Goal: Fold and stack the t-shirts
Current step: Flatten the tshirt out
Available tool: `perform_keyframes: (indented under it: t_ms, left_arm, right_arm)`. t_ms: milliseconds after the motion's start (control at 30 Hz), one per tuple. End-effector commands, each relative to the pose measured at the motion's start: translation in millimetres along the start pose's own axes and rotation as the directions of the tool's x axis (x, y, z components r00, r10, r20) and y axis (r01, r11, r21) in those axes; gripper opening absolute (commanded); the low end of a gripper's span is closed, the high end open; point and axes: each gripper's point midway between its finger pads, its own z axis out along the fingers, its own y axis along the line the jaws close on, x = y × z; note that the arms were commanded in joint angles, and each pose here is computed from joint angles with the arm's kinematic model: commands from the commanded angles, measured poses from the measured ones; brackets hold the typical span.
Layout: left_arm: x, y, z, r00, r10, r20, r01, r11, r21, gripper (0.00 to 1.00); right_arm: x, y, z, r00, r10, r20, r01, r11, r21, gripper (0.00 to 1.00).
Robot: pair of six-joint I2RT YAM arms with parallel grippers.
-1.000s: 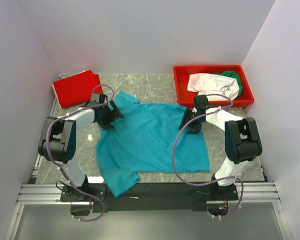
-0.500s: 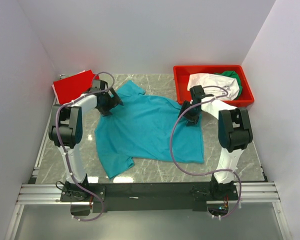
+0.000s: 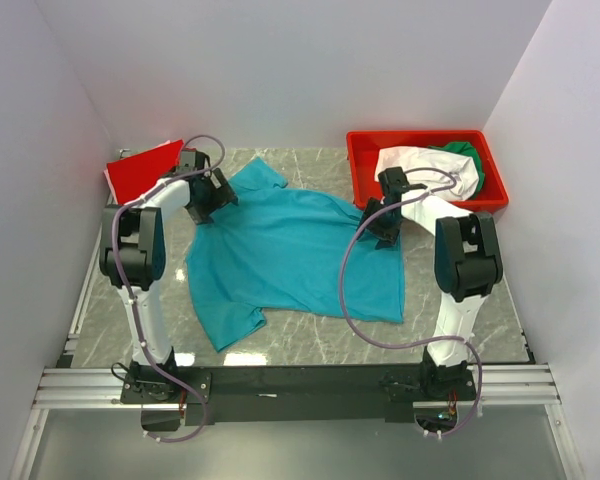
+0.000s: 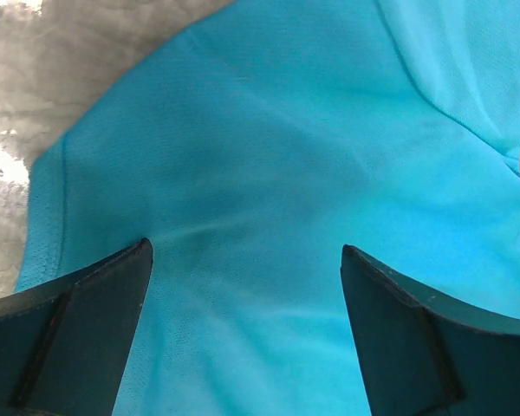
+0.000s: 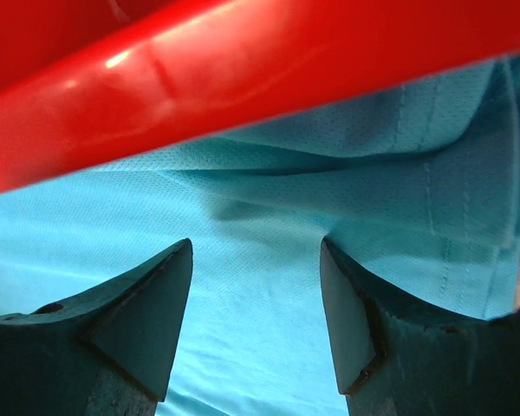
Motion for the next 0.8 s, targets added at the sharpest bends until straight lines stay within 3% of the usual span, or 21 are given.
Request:
perform_keyframes:
  t_ms: [0, 133, 267, 400, 567, 767]
  left_arm:
    - [-30.8, -45.9, -40.2, 0.991, 0.084, 0.106, -0.095, 0.99, 0.105, 0.95]
    - [-33.6, -60.2, -77.4, 0.982, 0.095, 0.162, -0.116, 0.986, 0.124, 0.96]
    - [-15.3, -45.8, -104.5, 0.979, 0.075, 0.189, -0.092, 0.992, 0.081, 0.96]
    - [38.4, -6.3, -115.0, 0.981, 0.107, 0.164, -0.095, 0.992, -0.078, 0.97]
    - [107.2, 11.1, -135.5, 0.985, 0.111, 0.129, -0.096, 0.988, -0.117, 0.97]
    - [174.3, 61.3, -162.8, 0.995, 0.012, 0.101, 0.005, 0.987, -0.162, 0.95]
  right_arm:
    - [-24.5, 14.7, -38.5, 0.993, -0.036, 0.116, 0.041, 0.998, -0.039, 0.68]
    - [-30.9, 22.2, -67.4, 0.983, -0.052, 0.176, 0.064, 0.996, -0.068, 0.68]
    - [-29.0, 23.5, -93.3, 0.974, -0.059, 0.219, 0.08, 0.993, -0.088, 0.68]
    - [-13.3, 16.5, -98.0, 0.976, -0.061, 0.208, 0.082, 0.992, -0.094, 0.68]
    - [7.6, 6.0, -102.4, 0.978, -0.067, 0.198, 0.09, 0.99, -0.109, 0.67]
    - [31.9, -7.0, -110.8, 0.976, -0.085, 0.203, 0.112, 0.986, -0.125, 0.67]
